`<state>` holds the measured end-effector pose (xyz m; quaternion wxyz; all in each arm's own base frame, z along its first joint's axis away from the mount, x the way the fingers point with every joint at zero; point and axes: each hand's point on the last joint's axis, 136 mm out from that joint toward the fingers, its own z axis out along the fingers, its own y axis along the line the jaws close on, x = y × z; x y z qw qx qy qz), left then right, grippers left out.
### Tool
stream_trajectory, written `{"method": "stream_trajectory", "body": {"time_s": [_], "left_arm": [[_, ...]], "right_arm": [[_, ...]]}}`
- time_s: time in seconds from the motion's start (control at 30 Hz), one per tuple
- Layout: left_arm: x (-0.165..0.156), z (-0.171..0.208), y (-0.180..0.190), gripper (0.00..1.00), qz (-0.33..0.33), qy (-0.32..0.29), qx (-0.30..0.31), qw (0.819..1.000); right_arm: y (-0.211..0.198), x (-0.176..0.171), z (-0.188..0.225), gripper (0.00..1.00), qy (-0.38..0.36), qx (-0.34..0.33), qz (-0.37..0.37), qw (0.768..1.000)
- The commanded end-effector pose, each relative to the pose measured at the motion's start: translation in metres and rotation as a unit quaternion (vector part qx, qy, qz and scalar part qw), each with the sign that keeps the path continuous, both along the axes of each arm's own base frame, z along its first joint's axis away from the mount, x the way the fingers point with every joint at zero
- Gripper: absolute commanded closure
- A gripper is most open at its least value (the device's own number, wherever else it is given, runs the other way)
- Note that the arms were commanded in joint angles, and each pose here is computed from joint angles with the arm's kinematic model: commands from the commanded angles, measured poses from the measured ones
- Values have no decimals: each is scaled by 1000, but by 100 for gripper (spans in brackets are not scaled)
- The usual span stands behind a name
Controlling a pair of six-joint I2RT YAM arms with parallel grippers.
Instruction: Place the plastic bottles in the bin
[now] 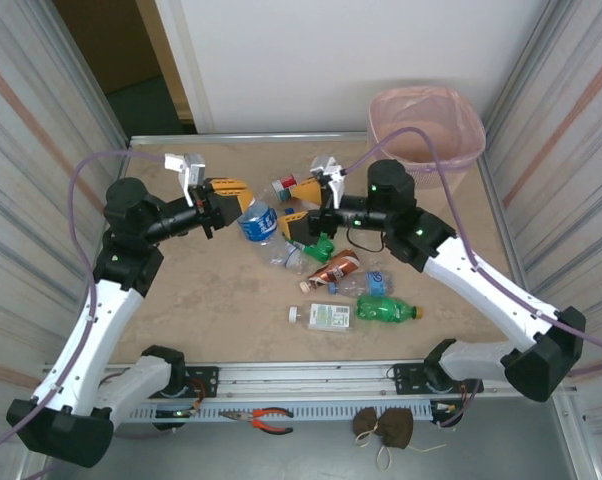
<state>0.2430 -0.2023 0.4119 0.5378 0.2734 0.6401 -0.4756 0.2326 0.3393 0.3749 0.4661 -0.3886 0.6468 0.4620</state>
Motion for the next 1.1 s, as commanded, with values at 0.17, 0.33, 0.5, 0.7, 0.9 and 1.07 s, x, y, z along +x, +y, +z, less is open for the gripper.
{"method": "stream_trajectory", "body": {"time_s": [0.17, 0.33, 0.5, 0.7, 0.9, 1.07], "left_arm": [[-12, 27, -7, 90, -18, -60, -2, 998], [-13, 31, -8, 91, -19, -65, -2, 998], [-15, 34, -9, 91, -20, -69, -4, 997], [-14, 32, -9, 91, -16, -65, -2, 998], [-14, 32, -9, 90, -16, -64, -3, 998], [-14, 34, -7, 74, -8, -66, -4, 998]], "right_arm": [[32, -8, -1, 14, -13, 17, 37, 999], [45, -10, -3, 15, -14, 15, 49, 999], [52, -10, -7, 17, -11, 12, 52, 999], [52, -11, -6, 23, -14, 13, 53, 998], [52, -13, -6, 30, -15, 11, 53, 998], [49, -13, -2, 35, -22, 13, 48, 999]]}}
